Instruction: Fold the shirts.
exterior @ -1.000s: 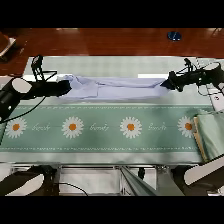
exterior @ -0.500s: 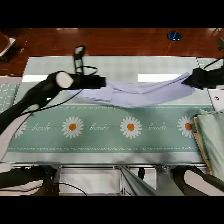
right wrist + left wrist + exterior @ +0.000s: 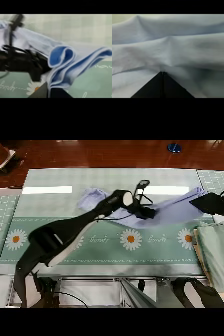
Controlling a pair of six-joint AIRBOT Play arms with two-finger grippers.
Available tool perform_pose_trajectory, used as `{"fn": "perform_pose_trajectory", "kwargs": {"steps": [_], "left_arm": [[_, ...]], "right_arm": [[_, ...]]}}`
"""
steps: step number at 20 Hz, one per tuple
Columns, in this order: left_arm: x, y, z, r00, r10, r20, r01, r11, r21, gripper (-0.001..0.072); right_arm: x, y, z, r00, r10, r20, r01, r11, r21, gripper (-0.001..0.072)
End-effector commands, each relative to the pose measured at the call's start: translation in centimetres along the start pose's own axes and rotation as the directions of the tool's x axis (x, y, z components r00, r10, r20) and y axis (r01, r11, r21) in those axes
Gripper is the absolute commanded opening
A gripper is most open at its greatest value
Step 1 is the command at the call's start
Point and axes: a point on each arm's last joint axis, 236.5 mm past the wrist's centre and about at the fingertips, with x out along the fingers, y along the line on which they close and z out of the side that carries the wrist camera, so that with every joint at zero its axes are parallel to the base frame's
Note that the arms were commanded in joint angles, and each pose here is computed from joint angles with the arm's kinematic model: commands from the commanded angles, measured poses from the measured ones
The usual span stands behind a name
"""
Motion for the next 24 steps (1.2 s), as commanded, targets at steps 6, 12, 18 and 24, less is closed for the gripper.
{"fn": "perform_pose_trajectory", "kwargs": {"steps": [6, 12, 18, 24], "left_arm": [[-5.0, 1.6, 2.6, 0.999, -0.039, -0.035, 0.037, 0.997, -0.071, 0.0018], [-29.5, 17.7, 6.9, 0.898, 0.418, 0.138, -0.400, 0.905, -0.145, 0.0019], [-44.9, 20.2, -3.6, 0.700, 0.665, 0.261, -0.597, 0.745, -0.297, 0.0019], [-41.3, 20.1, -15.3, 0.700, 0.648, 0.299, -0.467, 0.733, -0.494, 0.0019]], "right_arm": [[-0.6, 1.2, 0.1, 0.999, 0.033, 0.026, -0.033, 0.999, -0.004, 0.0020], [3.0, 6.9, 1.1, 0.984, 0.177, -0.001, -0.177, 0.982, -0.059, 0.0020], [14.8, 16.7, 1.2, 0.930, 0.302, -0.210, -0.335, 0.930, -0.148, 0.0020], [28.2, 22.3, -3.0, 0.858, 0.307, -0.411, -0.384, 0.916, -0.118, 0.0020]]}}
